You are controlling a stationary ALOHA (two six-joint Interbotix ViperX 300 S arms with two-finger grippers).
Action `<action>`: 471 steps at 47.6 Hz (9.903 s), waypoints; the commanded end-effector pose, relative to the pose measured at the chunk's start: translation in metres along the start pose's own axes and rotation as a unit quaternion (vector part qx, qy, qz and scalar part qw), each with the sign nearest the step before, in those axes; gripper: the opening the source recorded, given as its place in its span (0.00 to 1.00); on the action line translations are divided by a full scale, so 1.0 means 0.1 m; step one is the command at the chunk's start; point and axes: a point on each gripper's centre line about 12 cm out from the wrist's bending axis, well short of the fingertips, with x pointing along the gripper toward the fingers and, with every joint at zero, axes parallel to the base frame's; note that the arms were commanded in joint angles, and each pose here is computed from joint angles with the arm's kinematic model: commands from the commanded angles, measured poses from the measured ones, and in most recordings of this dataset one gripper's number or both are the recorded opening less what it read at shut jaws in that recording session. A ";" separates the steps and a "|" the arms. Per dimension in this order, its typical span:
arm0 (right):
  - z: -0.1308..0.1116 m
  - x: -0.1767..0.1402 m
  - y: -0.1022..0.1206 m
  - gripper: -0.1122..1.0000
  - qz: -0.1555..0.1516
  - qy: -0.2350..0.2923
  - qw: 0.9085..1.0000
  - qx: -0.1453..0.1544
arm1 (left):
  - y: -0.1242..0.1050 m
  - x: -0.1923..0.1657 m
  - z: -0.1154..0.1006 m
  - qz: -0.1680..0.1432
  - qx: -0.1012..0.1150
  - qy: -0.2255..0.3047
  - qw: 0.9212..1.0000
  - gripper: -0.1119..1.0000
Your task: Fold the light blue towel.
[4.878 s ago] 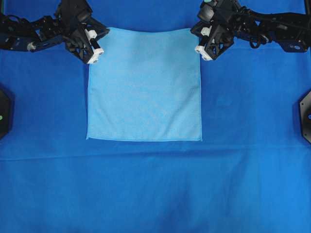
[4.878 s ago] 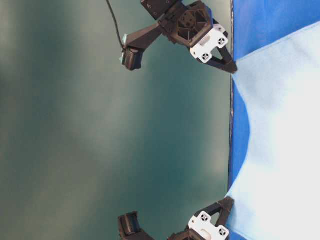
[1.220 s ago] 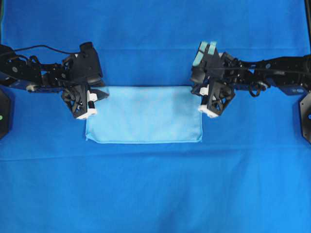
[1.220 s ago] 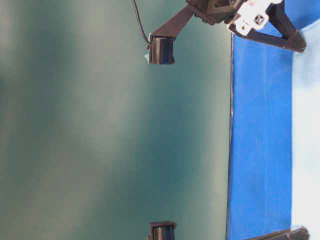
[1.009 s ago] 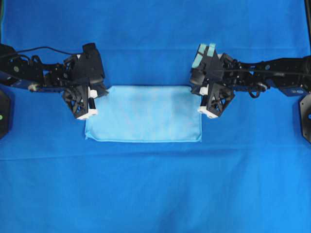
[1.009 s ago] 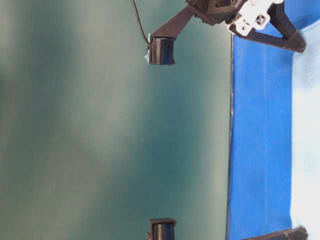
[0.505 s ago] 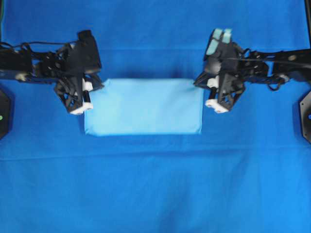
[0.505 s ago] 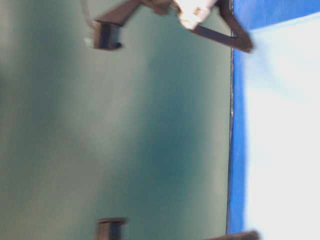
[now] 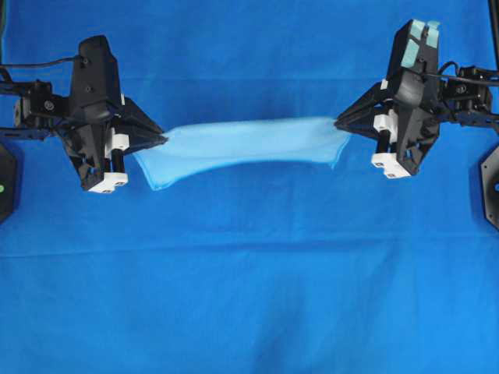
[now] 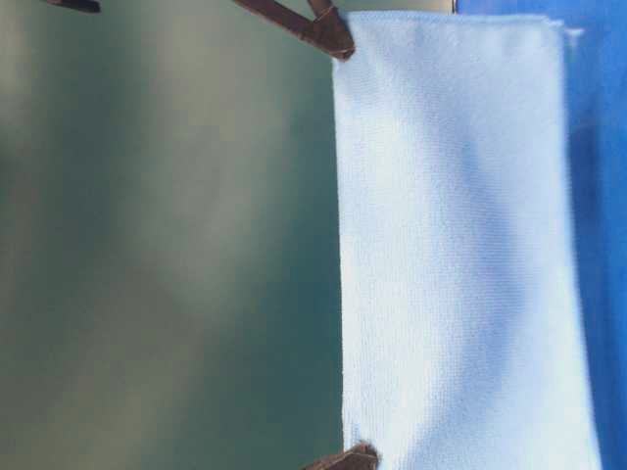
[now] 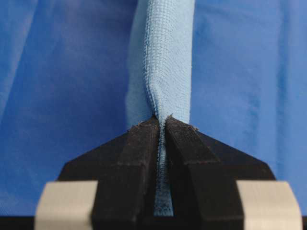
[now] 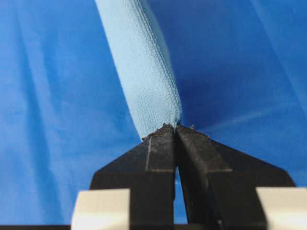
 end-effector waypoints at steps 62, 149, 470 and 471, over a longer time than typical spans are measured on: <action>0.95 0.60 -1.13 0.12 -0.141 -0.047 0.989 -0.015 | -1.05 0.89 1.03 -0.104 0.078 -0.205 0.970 0.11; 0.49 1.31 -1.22 0.12 -0.131 0.041 0.990 -0.034 | -0.97 1.64 0.17 -0.111 -0.044 -0.139 0.983 0.11; -0.85 0.90 0.45 0.13 0.031 0.125 0.992 -0.020 | -0.52 1.54 -0.29 -0.049 0.112 -0.021 0.992 0.19; -0.85 0.91 0.46 0.13 0.032 0.124 0.992 -0.021 | -0.53 1.54 -0.30 -0.050 0.113 -0.021 0.992 0.23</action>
